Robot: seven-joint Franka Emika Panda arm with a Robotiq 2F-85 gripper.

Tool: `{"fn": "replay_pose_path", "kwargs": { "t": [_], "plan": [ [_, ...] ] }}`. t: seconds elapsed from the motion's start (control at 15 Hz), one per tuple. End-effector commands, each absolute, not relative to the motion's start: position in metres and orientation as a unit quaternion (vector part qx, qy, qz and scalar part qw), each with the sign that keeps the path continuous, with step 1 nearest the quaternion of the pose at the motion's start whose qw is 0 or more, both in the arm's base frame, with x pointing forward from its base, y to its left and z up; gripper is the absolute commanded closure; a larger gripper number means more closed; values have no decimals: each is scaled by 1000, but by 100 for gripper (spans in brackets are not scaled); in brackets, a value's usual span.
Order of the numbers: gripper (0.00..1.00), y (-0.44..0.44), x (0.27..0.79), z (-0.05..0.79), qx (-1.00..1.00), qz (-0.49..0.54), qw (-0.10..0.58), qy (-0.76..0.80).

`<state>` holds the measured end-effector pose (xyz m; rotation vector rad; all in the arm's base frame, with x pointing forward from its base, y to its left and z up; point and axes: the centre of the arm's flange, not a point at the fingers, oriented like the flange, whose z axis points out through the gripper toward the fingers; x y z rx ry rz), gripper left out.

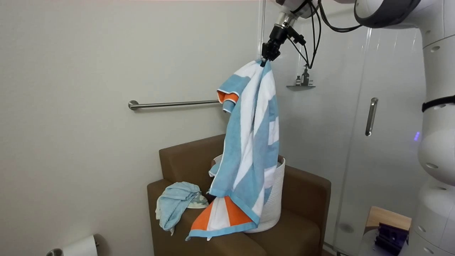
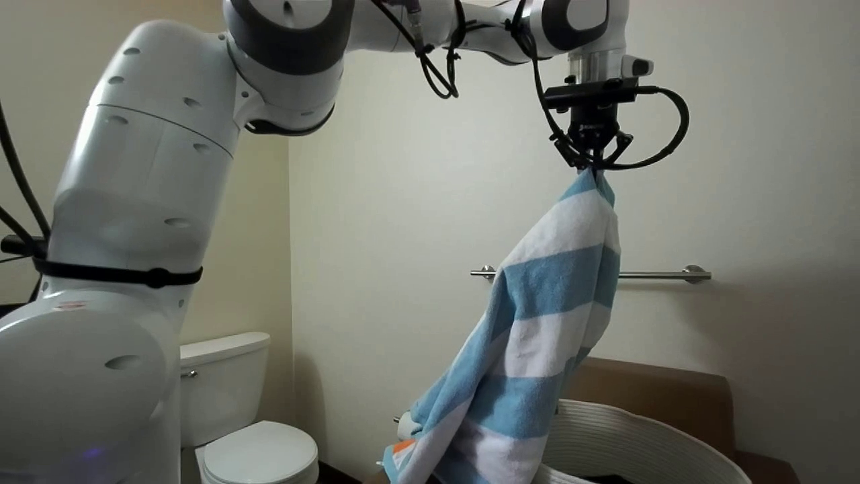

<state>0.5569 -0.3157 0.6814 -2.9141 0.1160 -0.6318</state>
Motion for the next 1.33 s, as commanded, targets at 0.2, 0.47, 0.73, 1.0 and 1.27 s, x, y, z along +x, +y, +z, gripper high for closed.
{"fn": "replay_pose_path", "kwargs": {
  "t": [0.2,0.47,0.73,1.0,1.27],
  "plan": [
    [95,-344,614,669,-979,-196,62,-12],
    [95,-361,634,630,-980,-179,77,-40],
    [95,-370,628,595,-979,-159,92,-91],
    [95,-365,619,565,-975,-142,86,-145],
    [95,-366,627,531,-975,-123,80,-169]
  ]
}}
